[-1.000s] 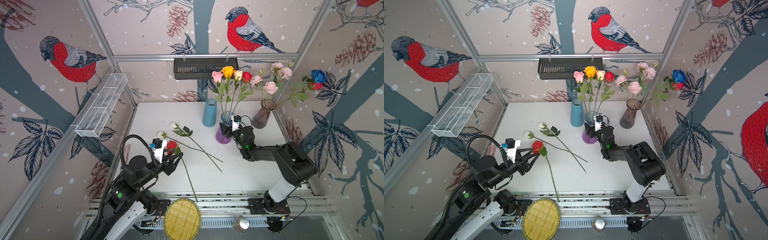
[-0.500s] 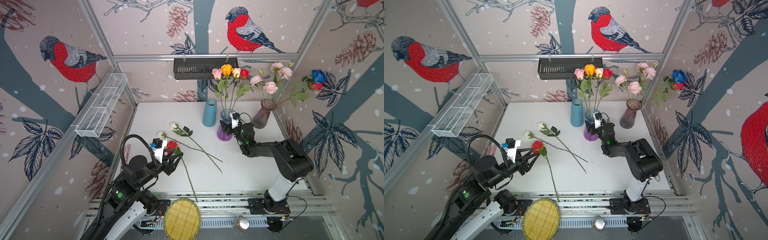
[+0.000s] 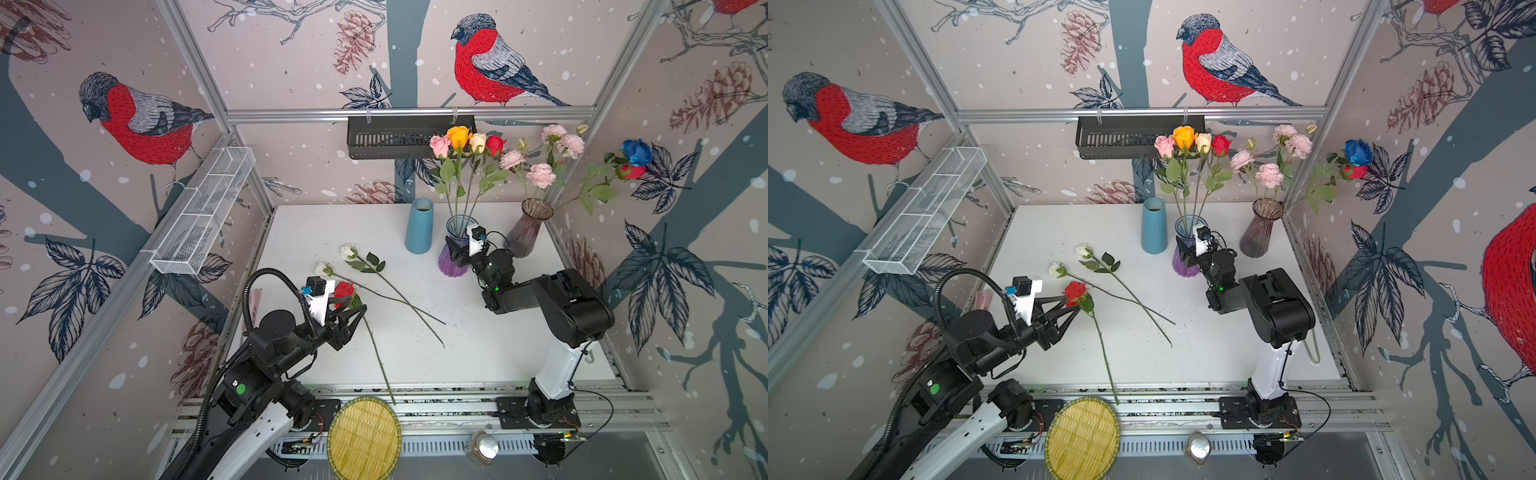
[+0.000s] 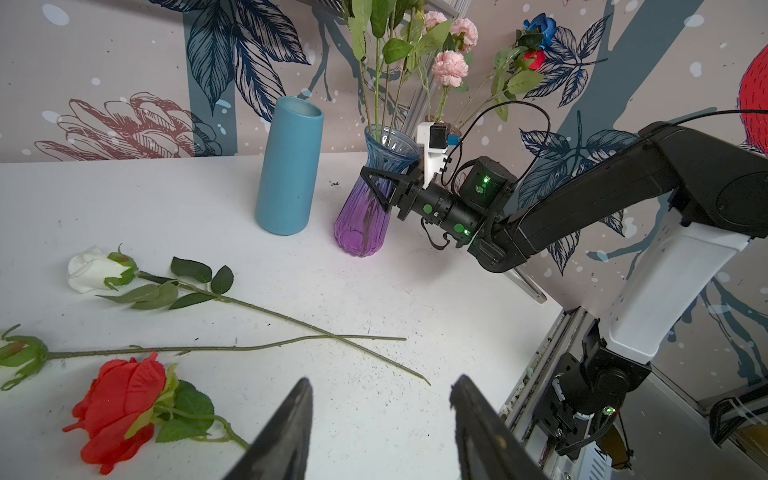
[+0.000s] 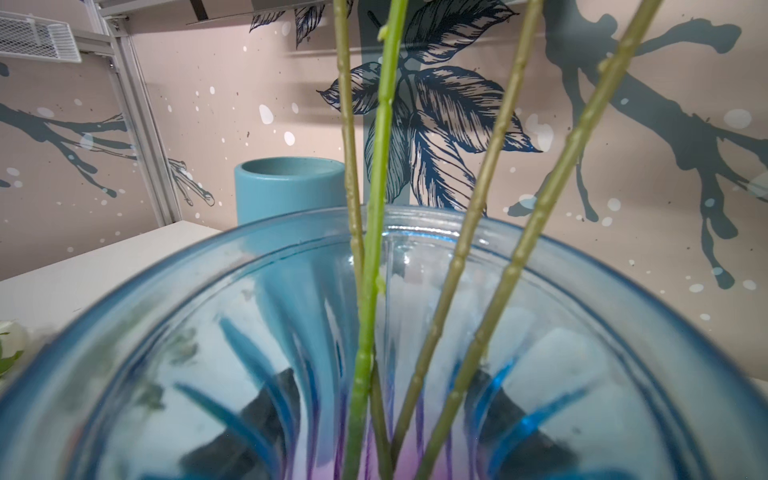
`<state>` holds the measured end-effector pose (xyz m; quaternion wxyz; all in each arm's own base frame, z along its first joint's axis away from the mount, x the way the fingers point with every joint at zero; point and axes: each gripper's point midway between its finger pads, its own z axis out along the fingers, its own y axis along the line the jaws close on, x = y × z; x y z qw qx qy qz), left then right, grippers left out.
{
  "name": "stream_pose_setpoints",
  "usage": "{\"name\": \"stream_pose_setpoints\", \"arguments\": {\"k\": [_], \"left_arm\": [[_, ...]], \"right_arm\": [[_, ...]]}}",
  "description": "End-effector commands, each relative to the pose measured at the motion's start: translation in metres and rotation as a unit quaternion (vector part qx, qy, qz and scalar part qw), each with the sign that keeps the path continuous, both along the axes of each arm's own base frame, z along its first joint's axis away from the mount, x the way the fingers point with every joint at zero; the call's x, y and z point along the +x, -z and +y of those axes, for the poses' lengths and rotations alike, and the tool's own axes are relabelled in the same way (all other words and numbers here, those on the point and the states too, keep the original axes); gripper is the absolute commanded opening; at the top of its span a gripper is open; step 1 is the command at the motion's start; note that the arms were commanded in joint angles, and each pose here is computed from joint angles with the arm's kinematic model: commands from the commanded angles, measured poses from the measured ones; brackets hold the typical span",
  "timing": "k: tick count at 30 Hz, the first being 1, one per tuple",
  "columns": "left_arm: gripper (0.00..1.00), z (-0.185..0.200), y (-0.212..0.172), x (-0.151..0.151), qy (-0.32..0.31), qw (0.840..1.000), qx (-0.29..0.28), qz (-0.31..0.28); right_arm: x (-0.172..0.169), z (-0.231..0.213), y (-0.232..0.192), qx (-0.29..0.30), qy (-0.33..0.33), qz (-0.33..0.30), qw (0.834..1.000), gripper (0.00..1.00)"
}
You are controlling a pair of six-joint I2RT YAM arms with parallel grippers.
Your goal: Arrange the flowers into the vase
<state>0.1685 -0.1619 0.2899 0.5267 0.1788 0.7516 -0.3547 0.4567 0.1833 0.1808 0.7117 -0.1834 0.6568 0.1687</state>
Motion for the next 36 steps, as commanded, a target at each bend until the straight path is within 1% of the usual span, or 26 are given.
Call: {"name": "stream_pose_setpoints", "arguments": {"k": [1,8,12,18,21,23,24,25,27,31,34,36], "left_arm": [[0.54,-0.001,-0.007,0.0,0.003,1.0,-0.008,-0.013],[0.54,-0.001,-0.006,0.001,0.002,1.0,-0.007,-0.01],[0.54,-0.002,-0.006,0.002,0.001,1.0,-0.006,-0.01],[0.54,-0.001,-0.005,0.003,-0.001,1.0,-0.004,-0.008],[0.54,-0.002,-0.004,0.003,-0.001,1.0,-0.004,-0.007],[0.54,-0.002,-0.004,0.003,0.0,1.0,-0.003,-0.006],[0.54,-0.002,-0.004,0.003,-0.001,1.0,-0.003,-0.006],[0.54,-0.002,-0.004,0.003,-0.001,1.0,-0.004,-0.007],[0.54,-0.002,-0.004,0.003,-0.001,1.0,-0.004,-0.007],[0.54,-0.001,-0.005,0.002,-0.001,1.0,-0.005,-0.008],[0.54,-0.001,-0.006,0.002,0.0,1.0,-0.006,-0.01],[0.54,-0.002,-0.006,0.002,0.001,1.0,-0.006,-0.009]], "right_arm": [[0.008,-0.005,-0.026,0.009,0.005,-0.054,0.998,0.57],[0.027,-0.018,-0.022,0.006,0.005,-0.05,0.999,0.57],[0.03,-0.019,-0.019,0.003,-0.001,-0.047,0.999,0.58],[0.034,-0.012,-0.014,-0.001,-0.027,-0.037,0.999,0.58],[0.035,-0.011,-0.012,0.002,-0.028,-0.033,0.999,0.64],[0.036,-0.013,-0.011,0.008,-0.024,-0.027,0.999,0.65],[0.035,-0.016,-0.012,0.015,-0.021,-0.027,0.999,0.67],[0.034,-0.018,-0.012,0.02,-0.019,-0.026,0.999,0.75],[0.031,-0.02,-0.014,0.025,-0.016,-0.028,0.999,0.84],[0.023,-0.023,-0.018,0.027,-0.015,-0.035,0.999,0.94],[0.015,-0.023,-0.023,0.027,-0.018,-0.038,0.999,0.99],[0.009,-0.023,-0.028,0.029,-0.019,-0.043,0.998,1.0]]}}
